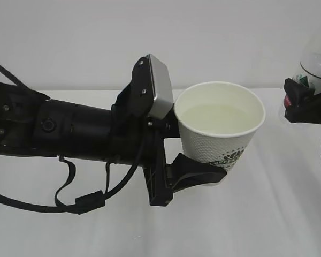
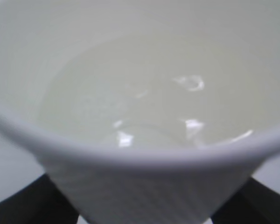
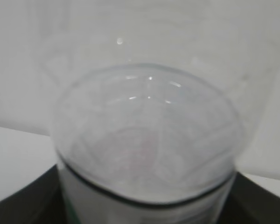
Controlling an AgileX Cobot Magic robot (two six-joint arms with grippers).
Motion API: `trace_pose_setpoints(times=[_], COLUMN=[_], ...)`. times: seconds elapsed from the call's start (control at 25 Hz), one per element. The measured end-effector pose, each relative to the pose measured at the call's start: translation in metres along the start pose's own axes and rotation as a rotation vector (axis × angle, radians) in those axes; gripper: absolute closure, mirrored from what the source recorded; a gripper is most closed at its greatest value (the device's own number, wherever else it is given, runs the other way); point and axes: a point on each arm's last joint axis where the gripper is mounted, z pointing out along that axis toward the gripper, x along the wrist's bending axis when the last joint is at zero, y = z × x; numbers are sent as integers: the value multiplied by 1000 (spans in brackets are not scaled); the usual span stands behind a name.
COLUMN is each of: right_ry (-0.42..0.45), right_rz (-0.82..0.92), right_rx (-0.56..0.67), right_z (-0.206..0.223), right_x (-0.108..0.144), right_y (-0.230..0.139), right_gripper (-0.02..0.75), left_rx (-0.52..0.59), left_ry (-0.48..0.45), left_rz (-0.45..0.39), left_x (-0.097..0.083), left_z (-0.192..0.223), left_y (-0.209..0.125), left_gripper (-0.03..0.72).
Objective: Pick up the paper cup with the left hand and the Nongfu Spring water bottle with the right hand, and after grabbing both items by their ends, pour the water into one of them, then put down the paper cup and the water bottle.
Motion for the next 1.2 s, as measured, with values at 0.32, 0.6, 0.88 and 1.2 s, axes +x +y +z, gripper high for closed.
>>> trace_pose_setpoints(times=[0.32,0.6,0.88,1.2], right_ry=[-16,-16,-15,-15], right_rz=[18,19,20,20], right_rx=[47,55,65,65], right_z=[4,6,7,7], right_x=[0,1,1,1], right_y=[-16,-23,-26,-26], right_gripper=[242,242,242,242], left_rx=[0,0,-19,-12], left_ry=[0,0,25,59], left_rz=[0,0,-34,-60], left_x=[0,0,2,5], left_z=[0,0,0,0], left_y=[0,0,2,1], left_gripper=[145,145,145,145])
